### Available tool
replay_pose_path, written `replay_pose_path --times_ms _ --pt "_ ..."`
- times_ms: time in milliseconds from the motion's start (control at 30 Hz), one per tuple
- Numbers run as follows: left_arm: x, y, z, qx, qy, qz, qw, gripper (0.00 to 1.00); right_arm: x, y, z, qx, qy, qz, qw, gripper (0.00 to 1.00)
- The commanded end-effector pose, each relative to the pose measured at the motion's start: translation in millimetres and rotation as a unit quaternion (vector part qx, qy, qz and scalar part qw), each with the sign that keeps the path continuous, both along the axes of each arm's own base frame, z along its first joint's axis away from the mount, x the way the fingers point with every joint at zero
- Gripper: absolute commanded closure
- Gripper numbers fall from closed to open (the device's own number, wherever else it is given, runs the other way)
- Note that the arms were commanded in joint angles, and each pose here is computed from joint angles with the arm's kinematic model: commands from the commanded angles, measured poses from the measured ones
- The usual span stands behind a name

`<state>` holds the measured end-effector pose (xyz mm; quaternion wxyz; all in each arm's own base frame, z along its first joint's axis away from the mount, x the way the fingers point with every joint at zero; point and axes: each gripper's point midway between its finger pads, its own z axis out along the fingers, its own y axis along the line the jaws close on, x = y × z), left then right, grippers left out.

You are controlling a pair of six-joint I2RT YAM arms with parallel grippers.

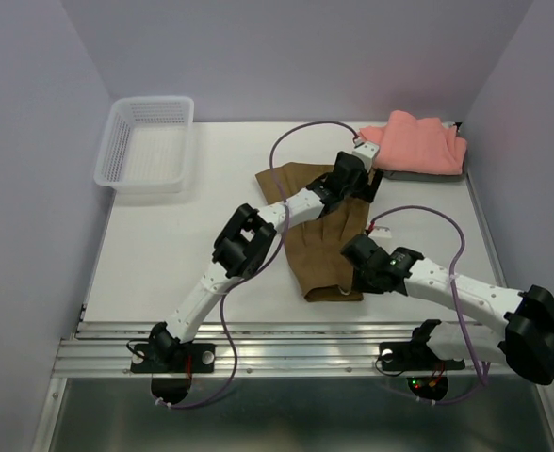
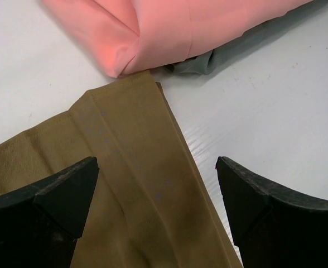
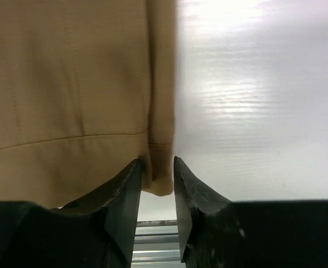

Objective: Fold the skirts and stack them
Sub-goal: Fold the skirt

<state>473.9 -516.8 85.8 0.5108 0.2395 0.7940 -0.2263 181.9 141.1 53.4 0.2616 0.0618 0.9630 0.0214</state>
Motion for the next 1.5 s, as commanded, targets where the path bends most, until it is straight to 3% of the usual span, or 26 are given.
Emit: replay_pose_path --times_ms 0,33,100,200,300,467,567,733,833,967,1067,1200,1467 --pt "7.1 -7.4 122.6 -0.083 -0.082 0.001 0.993 0.01 0.0 -25.0 7.9 -0.049 -0.005 -0.059 0.997 0.6" --pt "6.8 -7.4 127.7 -0.086 -0.085 0.0 0.993 0.01 -0.8 -25.3 8.9 -0.051 -0.002 -0.06 0.997 0.48" --pt "6.3 -4.5 140.8 -0.093 -0.089 0.004 0.992 0.01 1.2 -25.1 13.7 -0.052 -0.007 -0.056 0.997 0.43" --pt "1.1 2.3 163.3 -0.1 -0.094 0.008 0.991 0.01 10.1 -17.3 33.2 -0.036 -0.031 -0.038 0.998 0.27" --pt "-8.6 19.1 186.0 -0.102 -0.096 0.017 0.99 0.01 24.6 -0.4 63.0 0.007 -0.078 -0.006 0.997 0.0" --pt "-35.0 69.7 192.3 -0.097 -0.078 0.066 0.99 0.01 42.2 15.5 108.2 0.063 -0.153 0.014 0.986 0.0" --pt "-72.6 125.3 169.0 -0.088 -0.045 0.1 0.99 0.01 51.0 24.1 130.1 0.089 -0.189 0.023 0.978 0.0" --pt "-125.4 163.7 131.8 -0.104 0.011 0.084 0.991 0.01 66.4 31.8 141.7 0.091 -0.213 0.016 0.973 0.0" --pt "-159.8 167.1 111.1 -0.126 0.061 0.043 0.989 0.01 79.3 34.8 144.7 0.085 -0.217 0.009 0.972 0.0" --pt "-217.9 160.5 83.6 -0.157 0.118 -0.071 0.978 0.01 90.5 41.5 135.9 0.118 -0.2 0.013 0.973 0.0" --pt "-244.2 151.9 80.4 -0.186 0.129 -0.143 0.964 0.01 74.1 68.5 118.3 0.179 -0.161 0.078 0.967 0.0" --pt "-264.4 139.6 69.7 -0.182 0.15 -0.214 0.948 0.01 40.9 98.2 102.8 0.252 -0.114 0.172 0.946 0.0" --pt "-296.5 131.6 23.3 -0.158 0.232 -0.284 0.917 0.01 33.5 85.5 58.1 0.257 -0.095 0.128 0.953 0.0"
